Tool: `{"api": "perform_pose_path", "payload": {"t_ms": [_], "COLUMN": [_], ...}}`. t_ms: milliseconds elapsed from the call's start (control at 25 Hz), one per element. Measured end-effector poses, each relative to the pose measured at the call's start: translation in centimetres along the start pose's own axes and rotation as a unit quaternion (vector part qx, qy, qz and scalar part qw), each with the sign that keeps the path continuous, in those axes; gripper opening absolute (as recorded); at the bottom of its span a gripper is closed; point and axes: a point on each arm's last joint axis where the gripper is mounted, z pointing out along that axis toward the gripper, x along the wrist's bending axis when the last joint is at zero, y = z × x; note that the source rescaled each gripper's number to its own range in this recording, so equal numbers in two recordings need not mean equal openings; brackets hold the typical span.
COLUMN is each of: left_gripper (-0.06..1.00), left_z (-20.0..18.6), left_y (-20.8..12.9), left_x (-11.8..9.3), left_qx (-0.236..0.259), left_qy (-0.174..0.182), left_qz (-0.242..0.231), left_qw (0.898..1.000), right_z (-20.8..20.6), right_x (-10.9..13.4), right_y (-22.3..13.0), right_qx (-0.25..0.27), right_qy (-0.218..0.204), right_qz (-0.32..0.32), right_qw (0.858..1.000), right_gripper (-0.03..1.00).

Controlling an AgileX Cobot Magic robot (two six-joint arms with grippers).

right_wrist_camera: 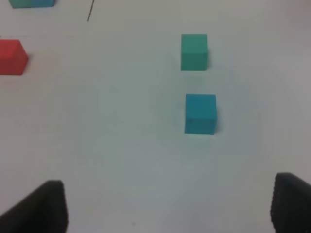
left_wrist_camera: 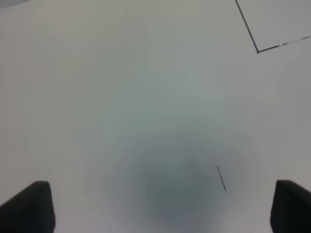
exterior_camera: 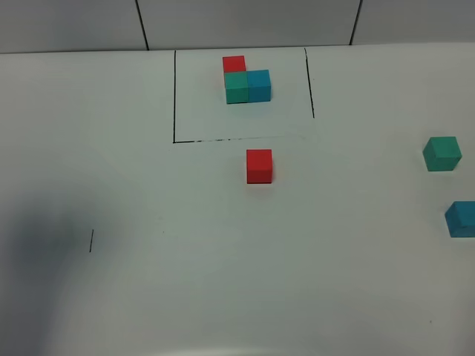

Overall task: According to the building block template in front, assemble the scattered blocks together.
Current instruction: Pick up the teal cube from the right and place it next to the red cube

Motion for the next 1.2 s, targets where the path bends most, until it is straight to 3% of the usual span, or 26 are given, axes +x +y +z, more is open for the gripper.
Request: {"api": "perform_pose_path", "payload": {"t_ms": [320, 520, 840, 1200], "left_gripper": [0.98, 0.98, 0.98, 0.98], "left_z": [-3.0, -3.0, -1.6, -1.6], "left_y": [-6.5, -9.7, -14.2, -18.0], "left_x": [-1.1, -2.2, -3.7, -4.8], "left_qx": [-0.031, -0.039, -0.051, -0.11], "left_qy": [-0.005, -0.033, -0.069, -0.086], "left_qz": [-0.038, -0.053, -0.05, -0.033], "left_qw": [0.999, 0.997, 0.995, 0.99], "right_z": [0.0, 0.0, 0.0, 0.0], "right_x": [0.0, 0.0, 0.0, 0.0], "right_y": [0.0, 0.0, 0.0, 0.0], "right_qx": [0.0, 0.0, 0.0, 0.0], "right_qy": [0.0, 0.0, 0.0, 0.0], "right_qz": [0.0, 0.001, 0.002, 0.004], "right_qw": [1.0, 1.0, 1.0, 1.0], "right_gripper": [0.81, 0.81, 0.81, 0.81]}}
